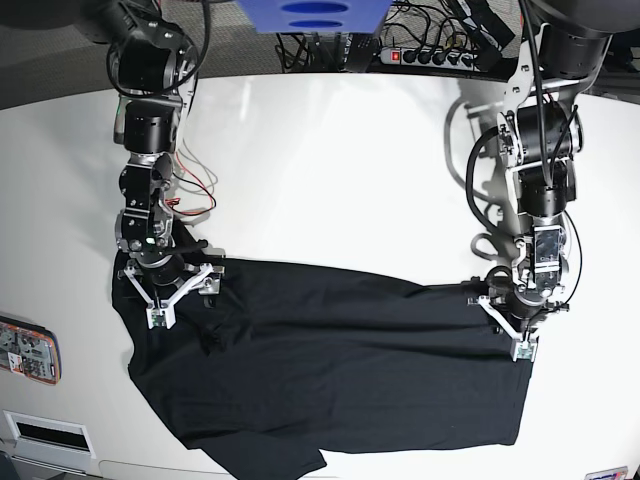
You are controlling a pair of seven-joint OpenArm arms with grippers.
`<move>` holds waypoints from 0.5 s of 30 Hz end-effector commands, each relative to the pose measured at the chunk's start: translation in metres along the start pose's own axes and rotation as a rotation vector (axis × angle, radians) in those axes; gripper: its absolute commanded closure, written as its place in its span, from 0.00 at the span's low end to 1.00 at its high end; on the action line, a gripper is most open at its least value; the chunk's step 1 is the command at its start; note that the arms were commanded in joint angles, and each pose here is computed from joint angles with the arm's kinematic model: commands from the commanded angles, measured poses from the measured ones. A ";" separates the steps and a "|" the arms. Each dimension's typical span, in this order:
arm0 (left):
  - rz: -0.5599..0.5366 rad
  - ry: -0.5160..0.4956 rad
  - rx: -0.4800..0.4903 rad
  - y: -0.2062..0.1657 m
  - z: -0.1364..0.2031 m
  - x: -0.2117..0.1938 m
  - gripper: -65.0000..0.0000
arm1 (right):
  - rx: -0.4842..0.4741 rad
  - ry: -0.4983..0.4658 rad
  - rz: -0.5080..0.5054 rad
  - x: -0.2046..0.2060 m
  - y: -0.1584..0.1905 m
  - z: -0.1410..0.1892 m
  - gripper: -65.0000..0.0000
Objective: Fold the T-shirt properly
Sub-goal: 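Regrip the folded shirt edge with both grippers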
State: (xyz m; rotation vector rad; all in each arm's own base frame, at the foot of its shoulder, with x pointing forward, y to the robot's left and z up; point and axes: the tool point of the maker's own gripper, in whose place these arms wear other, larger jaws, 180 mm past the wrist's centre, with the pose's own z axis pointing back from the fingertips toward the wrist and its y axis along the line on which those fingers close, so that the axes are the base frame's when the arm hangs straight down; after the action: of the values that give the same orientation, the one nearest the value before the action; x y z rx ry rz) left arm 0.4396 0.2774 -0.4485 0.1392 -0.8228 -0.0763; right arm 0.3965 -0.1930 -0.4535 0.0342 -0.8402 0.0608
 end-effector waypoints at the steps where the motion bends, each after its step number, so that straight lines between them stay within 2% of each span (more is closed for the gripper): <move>1: -0.072 0.181 0.050 0.015 0.004 -0.041 0.82 | -0.042 0.259 0.081 -0.059 -0.010 0.006 0.08; 4: -0.112 0.193 0.059 0.017 0.005 -0.043 1.00 | -0.071 0.340 0.130 -0.072 -0.017 0.011 0.08; 8: -0.137 0.242 0.068 0.019 0.007 -0.052 1.00 | -0.080 0.434 0.137 -0.087 -0.020 0.018 0.08; 15: -0.133 0.301 0.065 0.018 0.011 -0.071 0.88 | -0.078 0.454 0.139 -0.091 -0.019 0.019 0.08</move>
State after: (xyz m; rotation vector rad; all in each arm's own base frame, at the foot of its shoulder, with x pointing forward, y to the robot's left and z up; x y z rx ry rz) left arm 0.4338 0.2809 -0.4537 0.1925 -0.7625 -0.1367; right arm 0.3908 -0.1955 -0.4596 0.0040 -0.7325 0.0937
